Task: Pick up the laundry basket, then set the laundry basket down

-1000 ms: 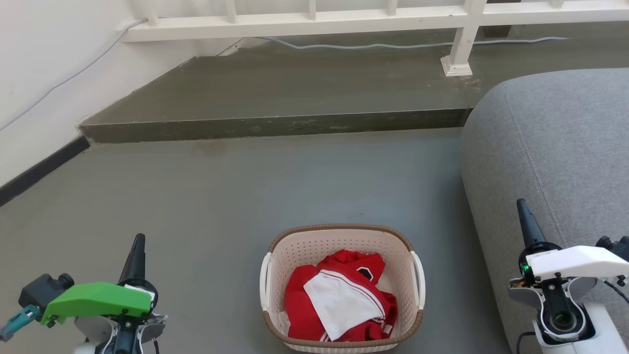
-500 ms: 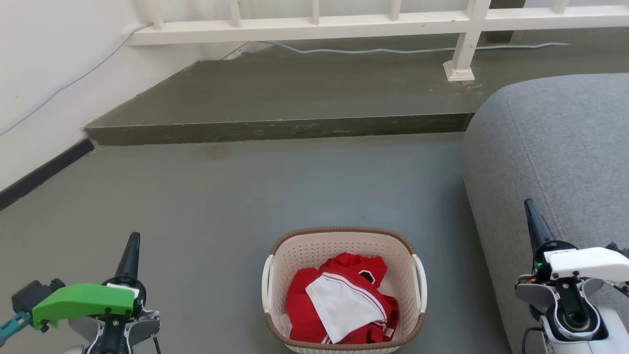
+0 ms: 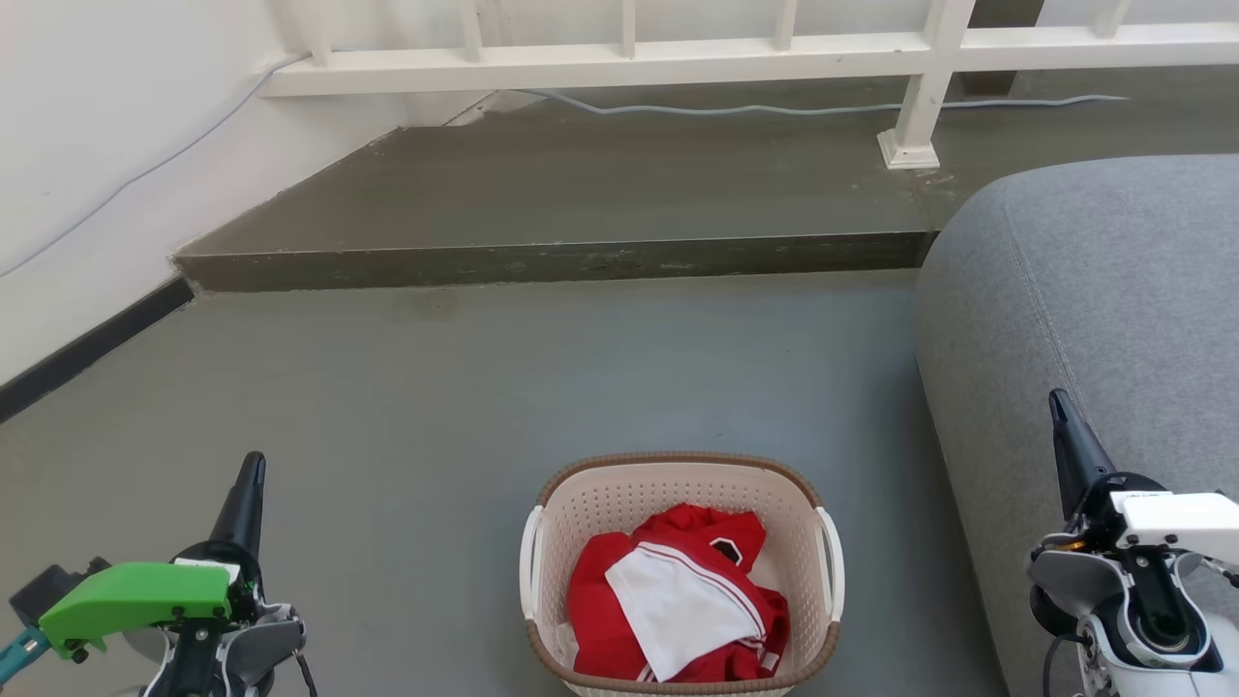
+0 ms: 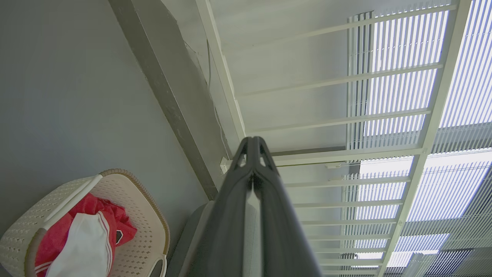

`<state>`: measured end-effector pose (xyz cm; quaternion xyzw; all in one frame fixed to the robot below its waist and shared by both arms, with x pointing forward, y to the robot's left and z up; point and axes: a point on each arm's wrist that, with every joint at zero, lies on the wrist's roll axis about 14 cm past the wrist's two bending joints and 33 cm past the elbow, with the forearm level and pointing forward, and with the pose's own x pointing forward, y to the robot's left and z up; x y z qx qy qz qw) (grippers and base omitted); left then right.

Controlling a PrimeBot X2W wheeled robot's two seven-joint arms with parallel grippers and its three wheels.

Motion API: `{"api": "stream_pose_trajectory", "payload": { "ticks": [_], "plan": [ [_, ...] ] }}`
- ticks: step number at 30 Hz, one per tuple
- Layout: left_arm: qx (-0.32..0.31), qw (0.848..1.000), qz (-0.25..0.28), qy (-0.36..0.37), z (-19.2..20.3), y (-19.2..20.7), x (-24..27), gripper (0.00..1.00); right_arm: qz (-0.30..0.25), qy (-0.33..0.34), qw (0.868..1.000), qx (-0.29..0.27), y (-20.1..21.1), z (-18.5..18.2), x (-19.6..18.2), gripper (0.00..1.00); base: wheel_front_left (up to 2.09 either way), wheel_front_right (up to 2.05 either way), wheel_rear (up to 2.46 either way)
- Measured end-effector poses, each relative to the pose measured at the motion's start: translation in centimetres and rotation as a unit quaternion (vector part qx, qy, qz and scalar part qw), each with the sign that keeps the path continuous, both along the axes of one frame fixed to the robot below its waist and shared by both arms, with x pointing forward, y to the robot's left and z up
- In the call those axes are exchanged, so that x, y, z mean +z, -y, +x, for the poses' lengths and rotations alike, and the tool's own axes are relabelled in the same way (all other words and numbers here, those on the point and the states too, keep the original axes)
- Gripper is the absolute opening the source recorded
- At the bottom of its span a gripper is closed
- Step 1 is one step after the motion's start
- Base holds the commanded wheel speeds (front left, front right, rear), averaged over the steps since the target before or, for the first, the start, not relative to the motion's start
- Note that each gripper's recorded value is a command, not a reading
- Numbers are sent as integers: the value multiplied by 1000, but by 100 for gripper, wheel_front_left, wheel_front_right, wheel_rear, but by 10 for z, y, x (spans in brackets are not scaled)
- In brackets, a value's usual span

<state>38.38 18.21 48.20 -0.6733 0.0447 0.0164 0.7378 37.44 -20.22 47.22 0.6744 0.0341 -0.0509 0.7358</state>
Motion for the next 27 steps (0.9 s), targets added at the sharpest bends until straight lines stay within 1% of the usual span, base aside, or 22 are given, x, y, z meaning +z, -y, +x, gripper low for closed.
{"api": "stream_pose_trajectory", "payload": {
  "ticks": [8, 27],
  "plan": [
    [8, 999, -47, 7, -1, -6, 4, 0, 48, 11, 999, -4, 2, 1, 5, 0, 0, 0, 0],
    [9, 999, -48, 9, -1, -6, 5, 0, 49, 12, 999, -4, 2, 1, 5, 0, 0, 0, 0]
  ]
}}
